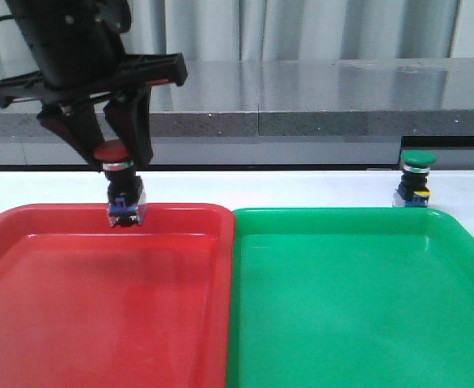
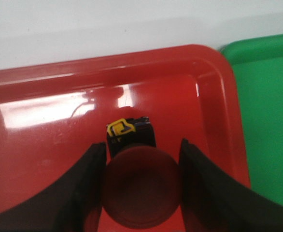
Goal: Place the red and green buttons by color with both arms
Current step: 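Carry the red button forward and lower it into the red tray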
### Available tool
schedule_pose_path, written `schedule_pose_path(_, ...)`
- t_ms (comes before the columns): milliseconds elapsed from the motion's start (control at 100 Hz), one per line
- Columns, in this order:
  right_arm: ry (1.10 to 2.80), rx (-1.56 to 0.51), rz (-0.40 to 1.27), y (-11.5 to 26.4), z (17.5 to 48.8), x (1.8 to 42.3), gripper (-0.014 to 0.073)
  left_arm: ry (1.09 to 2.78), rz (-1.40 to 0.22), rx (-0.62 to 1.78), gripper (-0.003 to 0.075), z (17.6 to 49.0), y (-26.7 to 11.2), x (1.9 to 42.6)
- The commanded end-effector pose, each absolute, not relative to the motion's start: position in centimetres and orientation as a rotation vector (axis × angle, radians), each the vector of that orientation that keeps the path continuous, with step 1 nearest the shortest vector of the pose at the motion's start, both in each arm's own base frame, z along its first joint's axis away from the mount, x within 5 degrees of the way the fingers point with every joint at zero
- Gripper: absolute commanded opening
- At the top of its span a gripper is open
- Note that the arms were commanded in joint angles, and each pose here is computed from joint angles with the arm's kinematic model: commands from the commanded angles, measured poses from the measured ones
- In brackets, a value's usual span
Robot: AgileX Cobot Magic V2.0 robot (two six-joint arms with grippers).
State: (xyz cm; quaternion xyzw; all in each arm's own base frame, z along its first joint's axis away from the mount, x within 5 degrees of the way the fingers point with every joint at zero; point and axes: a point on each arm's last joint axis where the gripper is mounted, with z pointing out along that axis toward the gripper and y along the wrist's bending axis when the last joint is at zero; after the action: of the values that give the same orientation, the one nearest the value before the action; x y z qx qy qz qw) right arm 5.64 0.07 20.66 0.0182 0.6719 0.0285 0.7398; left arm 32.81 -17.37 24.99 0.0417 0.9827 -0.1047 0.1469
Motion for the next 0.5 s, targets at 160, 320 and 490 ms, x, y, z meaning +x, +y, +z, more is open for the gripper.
schedule_pose_path(160,1.357,0.031,0.054,0.1,22.1,5.2,-0.0064,2.754,-0.356,0.094,0.0011,26.4,-17.4,31.9)
schedule_pose_path(320,1.357,0.031,0.054,0.1,22.1,5.2,-0.0064,2.774,-0.347,0.095,0.0013,26.2,-17.4,31.8)
schedule_pose_path(490,1.357,0.031,0.054,0.1,22.1,5.2,-0.0064,2.846,-0.316,0.093,0.0013,24.3,-17.6,32.1)
